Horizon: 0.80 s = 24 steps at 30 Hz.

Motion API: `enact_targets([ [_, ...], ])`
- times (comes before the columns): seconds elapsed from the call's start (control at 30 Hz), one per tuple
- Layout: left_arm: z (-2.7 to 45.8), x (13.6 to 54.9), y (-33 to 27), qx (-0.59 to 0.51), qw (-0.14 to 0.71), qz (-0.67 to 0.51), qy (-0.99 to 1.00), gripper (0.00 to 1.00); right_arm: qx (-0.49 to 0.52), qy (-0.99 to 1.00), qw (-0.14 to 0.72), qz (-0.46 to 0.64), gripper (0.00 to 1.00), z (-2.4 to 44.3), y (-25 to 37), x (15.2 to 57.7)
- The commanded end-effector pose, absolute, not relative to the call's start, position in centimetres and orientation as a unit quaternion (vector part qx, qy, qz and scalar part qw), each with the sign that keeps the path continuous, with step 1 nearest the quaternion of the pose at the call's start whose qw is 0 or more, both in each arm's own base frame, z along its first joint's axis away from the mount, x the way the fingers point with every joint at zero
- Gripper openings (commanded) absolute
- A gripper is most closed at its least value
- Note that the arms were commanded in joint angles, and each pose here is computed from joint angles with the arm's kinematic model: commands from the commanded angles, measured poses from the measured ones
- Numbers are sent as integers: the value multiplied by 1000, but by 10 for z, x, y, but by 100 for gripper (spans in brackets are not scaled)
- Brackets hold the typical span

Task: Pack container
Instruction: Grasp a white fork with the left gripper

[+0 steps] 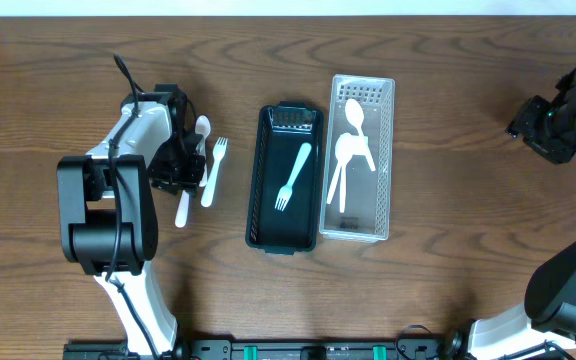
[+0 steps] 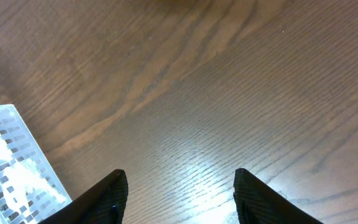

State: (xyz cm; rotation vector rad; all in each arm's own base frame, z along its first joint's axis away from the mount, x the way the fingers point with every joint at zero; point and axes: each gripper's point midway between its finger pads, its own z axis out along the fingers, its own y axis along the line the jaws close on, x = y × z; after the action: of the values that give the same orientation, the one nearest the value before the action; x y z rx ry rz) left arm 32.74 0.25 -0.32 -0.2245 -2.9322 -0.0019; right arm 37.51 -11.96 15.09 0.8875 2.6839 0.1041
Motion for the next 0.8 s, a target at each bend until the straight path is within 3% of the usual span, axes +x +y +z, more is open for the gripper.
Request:
enact_targets([
  [0.0,-10,324,4,-81,112,0,-990,34,316,935,152,41,58,149,-119,375],
  [0.1,-10,324,4,-81,112,0,-990,27,316,935,152,41,58,149,-119,375],
  [0.17,-9,323,4,-81,116,0,-990,12,316,936,152,41,57,149,-119,375],
  [0.23,-6,320,5,-81,122,-1,-989,6,317,936,151,41,57,149,-119,374],
  [0.43,29,330,5,-72,110,-3,-991,6,317,936,151,41,57,149,-119,374],
  [0.57,78,342,-5,-57,75,10,-996,6,317,936,151,41,57,149,-119,374],
  [0.77,154,346,-89,-69,-10,154,-986,6,317,936,151,41,57,149,-119,374],
])
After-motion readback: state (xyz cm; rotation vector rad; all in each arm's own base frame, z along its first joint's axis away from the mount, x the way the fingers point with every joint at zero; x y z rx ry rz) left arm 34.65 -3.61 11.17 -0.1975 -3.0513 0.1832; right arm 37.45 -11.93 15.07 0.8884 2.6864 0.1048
